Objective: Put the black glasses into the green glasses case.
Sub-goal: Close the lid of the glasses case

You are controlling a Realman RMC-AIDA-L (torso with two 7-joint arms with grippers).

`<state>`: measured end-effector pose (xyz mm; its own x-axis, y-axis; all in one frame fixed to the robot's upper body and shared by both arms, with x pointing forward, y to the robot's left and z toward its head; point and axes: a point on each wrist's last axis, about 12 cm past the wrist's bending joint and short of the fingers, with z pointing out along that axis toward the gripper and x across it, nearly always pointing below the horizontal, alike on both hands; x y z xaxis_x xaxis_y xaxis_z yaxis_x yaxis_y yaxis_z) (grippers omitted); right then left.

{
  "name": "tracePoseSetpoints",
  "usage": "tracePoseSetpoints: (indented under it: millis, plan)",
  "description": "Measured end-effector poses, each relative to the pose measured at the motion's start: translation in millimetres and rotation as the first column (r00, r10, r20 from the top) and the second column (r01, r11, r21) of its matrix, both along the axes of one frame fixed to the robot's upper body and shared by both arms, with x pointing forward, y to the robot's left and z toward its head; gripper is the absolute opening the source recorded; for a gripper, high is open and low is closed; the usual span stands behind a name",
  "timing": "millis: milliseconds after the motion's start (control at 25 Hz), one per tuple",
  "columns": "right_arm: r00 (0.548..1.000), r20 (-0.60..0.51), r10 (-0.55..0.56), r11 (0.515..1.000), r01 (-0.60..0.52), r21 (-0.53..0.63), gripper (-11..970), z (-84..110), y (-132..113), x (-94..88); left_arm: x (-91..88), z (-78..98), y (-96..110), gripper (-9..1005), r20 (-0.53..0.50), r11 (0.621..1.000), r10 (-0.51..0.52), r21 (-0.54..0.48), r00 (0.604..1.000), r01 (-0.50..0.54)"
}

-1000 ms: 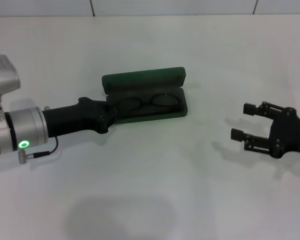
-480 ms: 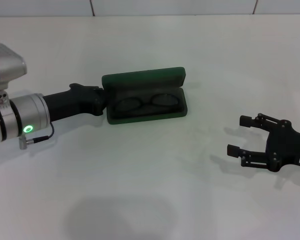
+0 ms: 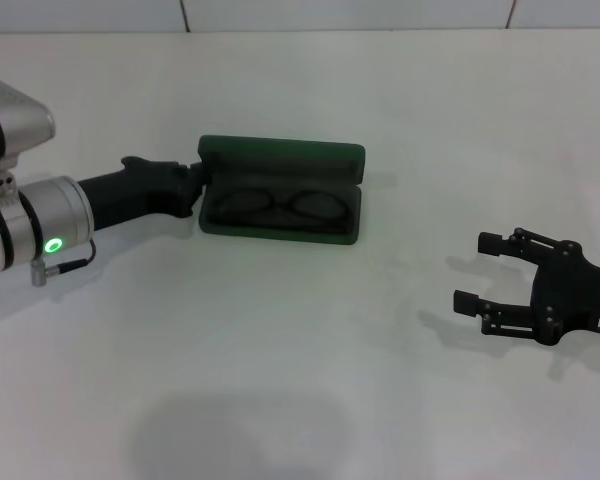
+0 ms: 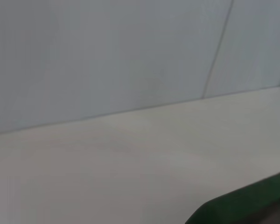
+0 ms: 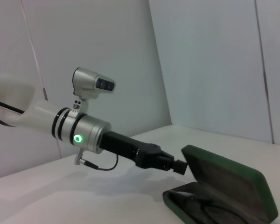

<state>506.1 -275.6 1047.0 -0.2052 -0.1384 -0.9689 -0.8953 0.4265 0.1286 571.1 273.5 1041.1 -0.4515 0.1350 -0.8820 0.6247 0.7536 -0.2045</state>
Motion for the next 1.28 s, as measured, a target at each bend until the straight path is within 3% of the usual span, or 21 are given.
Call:
tracePoseSetpoints:
  millis: [400, 640, 760, 920, 1080, 1280]
  plan:
    - [1.000, 0.003, 0.003, 1.000, -0.003, 0.002, 864, 0.8, 1, 0.6, 9.4, 6.2, -1, 3, 0.026, 1.000, 0.030, 0.001, 0.999, -0.031]
    - [1.000, 0.002, 0.001, 1.000, -0.001, 0.002, 864, 0.4, 0, 0.0, -2.4, 5.8, 8, 3, -0.064, 0.993, 0.052, -0.099, 0.997, -0.058]
    - [1.000, 0.001, -0.005, 1.000, 0.005, -0.001, 864, -0.1, -1, 0.4, -10.0, 14.9, 16, 3, -0.108, 0.981, 0.046, -0.180, 0.993, -0.065]
    - [1.000, 0.000, -0.010, 1.000, 0.010, -0.006, 863, -0.6, -1, 0.9, -14.7, 38.9, 17, 3, -0.024, 0.969, 0.029, -0.244, 0.999, -0.034]
    - [1.000, 0.000, -0.015, 1.000, 0.015, -0.010, 863, -0.9, -1, 1.7, -0.9, 60.9, 1, 3, 0.032, 0.954, 0.038, -0.297, 0.999, -0.027]
    - [1.000, 0.000, -0.021, 1.000, 0.021, -0.012, 864, -1.2, -2, 2.1, 27.1, 71.0, -33, 3, 0.045, 0.966, 0.158, -0.215, 0.986, -0.144]
